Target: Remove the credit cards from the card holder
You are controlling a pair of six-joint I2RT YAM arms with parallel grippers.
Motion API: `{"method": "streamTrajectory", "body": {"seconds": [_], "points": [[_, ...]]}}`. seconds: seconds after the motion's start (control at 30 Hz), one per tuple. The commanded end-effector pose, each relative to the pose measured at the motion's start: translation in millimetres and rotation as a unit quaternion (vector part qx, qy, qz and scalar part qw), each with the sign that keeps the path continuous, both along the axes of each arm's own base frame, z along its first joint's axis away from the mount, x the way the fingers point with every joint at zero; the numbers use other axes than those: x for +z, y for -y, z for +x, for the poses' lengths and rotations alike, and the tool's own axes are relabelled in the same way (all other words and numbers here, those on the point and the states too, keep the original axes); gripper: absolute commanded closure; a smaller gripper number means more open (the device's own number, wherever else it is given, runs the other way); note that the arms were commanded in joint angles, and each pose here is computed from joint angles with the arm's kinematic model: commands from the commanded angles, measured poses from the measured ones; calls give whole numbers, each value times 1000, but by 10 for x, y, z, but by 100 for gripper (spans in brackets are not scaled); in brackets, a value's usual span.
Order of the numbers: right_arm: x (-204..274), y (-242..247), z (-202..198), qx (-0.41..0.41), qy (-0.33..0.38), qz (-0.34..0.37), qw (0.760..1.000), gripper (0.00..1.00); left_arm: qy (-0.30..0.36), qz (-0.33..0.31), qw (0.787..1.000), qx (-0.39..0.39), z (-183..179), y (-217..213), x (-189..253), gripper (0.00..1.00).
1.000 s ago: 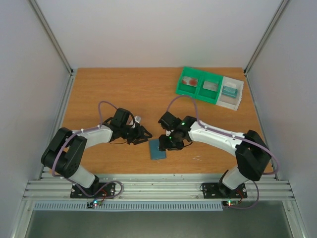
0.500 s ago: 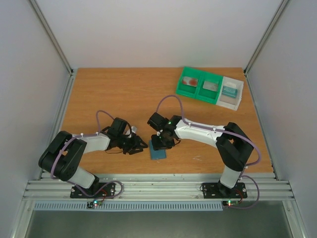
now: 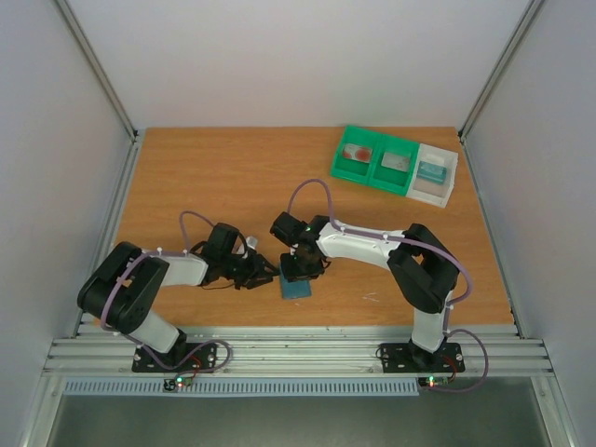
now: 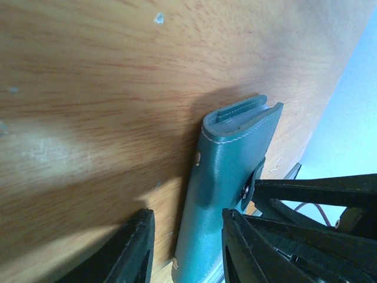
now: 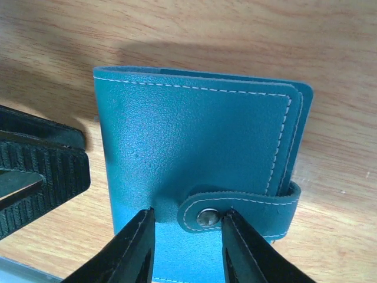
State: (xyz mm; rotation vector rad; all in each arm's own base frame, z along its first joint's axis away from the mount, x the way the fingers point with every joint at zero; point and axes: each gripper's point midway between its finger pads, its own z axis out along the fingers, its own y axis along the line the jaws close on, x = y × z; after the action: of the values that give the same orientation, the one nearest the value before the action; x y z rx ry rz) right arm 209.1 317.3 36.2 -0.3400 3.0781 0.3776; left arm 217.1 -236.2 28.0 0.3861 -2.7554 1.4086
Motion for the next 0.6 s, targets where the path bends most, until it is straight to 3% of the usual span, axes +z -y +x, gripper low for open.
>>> {"method": "streamTrajectory", "body": {"seconds": [0.0, 0.27, 0.57], "points": [[-107, 88, 42, 9, 21, -41, 999, 68, 13, -36, 999, 15, 66, 71, 23, 68], [-194, 215, 34, 13, 37, -76, 996, 82, -4, -62, 998, 22, 97, 148, -13, 68], [-57, 161, 45, 13, 62, -39, 997, 99, -6, -27, 999, 22, 158, 125, -58, 71]]}}
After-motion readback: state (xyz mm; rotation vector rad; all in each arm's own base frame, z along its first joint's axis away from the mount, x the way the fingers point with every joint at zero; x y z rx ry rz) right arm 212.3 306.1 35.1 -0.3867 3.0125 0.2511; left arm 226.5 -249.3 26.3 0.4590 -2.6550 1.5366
